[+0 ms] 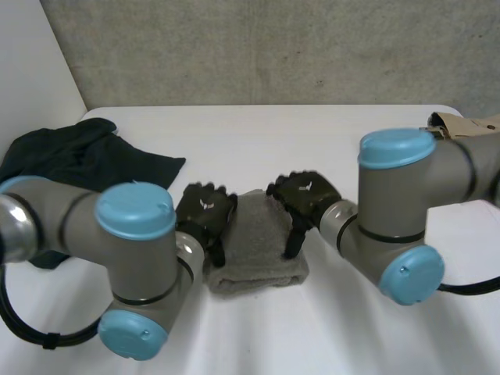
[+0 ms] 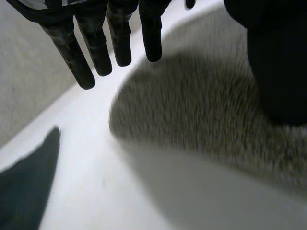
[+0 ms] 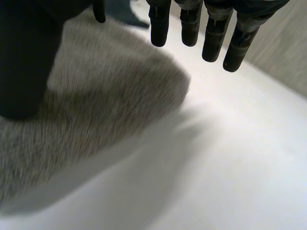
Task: Fold the laundry.
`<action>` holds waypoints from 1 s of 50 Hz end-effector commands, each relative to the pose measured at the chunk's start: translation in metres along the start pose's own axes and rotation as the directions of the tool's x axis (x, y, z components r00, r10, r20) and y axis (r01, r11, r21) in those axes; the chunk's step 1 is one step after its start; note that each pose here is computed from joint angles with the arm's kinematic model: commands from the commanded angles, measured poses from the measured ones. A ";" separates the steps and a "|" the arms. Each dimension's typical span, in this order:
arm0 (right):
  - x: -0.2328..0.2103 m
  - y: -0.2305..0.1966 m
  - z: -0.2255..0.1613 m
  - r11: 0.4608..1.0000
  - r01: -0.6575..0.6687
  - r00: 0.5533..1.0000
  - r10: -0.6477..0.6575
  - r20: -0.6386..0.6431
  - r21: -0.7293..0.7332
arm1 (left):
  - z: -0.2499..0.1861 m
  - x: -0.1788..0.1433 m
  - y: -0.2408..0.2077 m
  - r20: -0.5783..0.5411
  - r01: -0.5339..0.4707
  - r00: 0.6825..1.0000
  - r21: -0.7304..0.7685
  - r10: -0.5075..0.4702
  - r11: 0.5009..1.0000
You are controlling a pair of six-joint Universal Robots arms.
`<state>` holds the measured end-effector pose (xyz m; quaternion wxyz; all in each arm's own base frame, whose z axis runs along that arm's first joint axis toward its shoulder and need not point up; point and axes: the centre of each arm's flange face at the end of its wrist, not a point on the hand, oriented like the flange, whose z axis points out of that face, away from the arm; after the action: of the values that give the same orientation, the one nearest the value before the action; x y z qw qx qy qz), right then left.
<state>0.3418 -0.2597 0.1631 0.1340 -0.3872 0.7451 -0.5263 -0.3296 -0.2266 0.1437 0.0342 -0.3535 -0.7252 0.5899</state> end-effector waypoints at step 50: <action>-0.063 0.042 0.022 0.942 0.199 0.978 -0.206 0.000 0.269 | -0.066 -0.036 -0.109 -0.398 0.228 0.914 0.328 -0.085 0.917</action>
<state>0.3744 -0.2181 0.1084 0.1426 -0.4456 0.6178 -0.6320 -0.3241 -0.1963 0.2722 0.2860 -0.3879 -0.6084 0.6305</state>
